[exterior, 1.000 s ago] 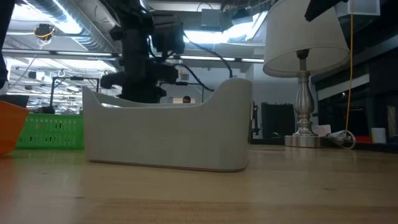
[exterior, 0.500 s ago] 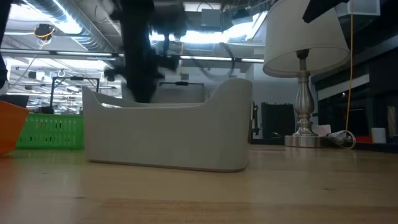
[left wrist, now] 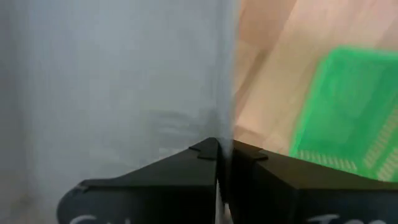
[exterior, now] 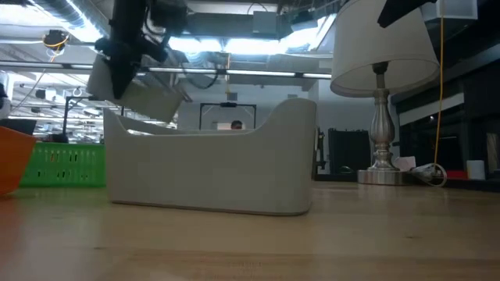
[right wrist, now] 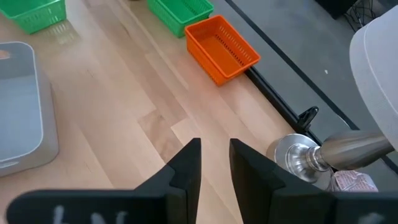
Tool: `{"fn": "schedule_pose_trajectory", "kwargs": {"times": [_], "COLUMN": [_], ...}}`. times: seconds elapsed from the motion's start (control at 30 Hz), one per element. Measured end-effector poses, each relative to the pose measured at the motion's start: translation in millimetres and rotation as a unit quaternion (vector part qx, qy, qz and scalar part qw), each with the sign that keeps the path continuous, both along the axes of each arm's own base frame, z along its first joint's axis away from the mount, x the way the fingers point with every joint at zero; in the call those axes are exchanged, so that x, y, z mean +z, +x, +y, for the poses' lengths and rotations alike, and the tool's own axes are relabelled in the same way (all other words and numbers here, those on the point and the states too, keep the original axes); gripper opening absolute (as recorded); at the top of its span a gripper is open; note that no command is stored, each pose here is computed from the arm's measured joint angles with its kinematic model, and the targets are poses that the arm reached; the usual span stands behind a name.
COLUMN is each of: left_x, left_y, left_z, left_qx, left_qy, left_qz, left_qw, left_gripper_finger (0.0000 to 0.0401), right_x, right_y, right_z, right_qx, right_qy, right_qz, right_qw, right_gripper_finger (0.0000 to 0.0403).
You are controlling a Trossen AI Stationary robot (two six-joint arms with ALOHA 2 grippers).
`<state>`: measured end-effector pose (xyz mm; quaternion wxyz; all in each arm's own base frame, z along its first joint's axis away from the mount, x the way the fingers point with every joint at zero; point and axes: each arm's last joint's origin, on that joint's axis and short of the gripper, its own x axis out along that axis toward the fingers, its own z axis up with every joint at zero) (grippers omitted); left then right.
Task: Stack baskets by color
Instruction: Stack the right gray bin into the left gray bin
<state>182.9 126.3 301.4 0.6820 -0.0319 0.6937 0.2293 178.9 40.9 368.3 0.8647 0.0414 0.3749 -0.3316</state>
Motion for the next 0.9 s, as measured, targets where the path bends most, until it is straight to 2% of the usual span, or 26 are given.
{"fn": "schedule_pose_trajectory", "kwargs": {"times": [0.07, 0.33, 0.47, 0.53, 0.77, 0.9], "left_x": [0.2, -14.4, -24.5, -29.7, -43.8, -49.8], "left_y": [-8.6, -24.7, -37.2, -40.8, -43.2, -43.1], "left_z": [12.0, 46.6, 59.9, 62.9, 68.3, 69.5], "left_qx": [0.005, -0.049, -0.031, -0.032, -0.096, -0.097], "left_qy": [-0.003, -0.05, -0.048, -0.05, -0.044, -0.036], "left_qz": [0.005, 0.042, 0.041, 0.042, 0.049, 0.05], "left_qw": [1.0, 0.997, 0.998, 0.997, 0.993, 0.993], "left_gripper_finger": [0.0, 0.0, 0.0, 0.0, 0.0, 0.0013], "right_x": [0.0, 0.0, -0.1, -0.1, -0.1, -0.1], "right_y": [0.0, -0.1, -0.1, -0.1, -0.1, -0.1], "right_z": [0.0, 0.0, -0.1, 0.0, -0.1, -0.1], "right_qx": [0.0, 0.0, 0.001, 0.002, 0.002, 0.002], "right_qy": [0.0, 0.0, -0.001, -0.001, -0.002, -0.002], "right_qz": [0.0, 0.001, 0.002, 0.002, 0.002, 0.002], "right_qw": [1.0, 1.0, 1.0, 1.0, 1.0, 1.0], "right_gripper_finger": [0.0084, 0.0084, 0.0084, 0.0084, 0.0084, 0.0084]}}
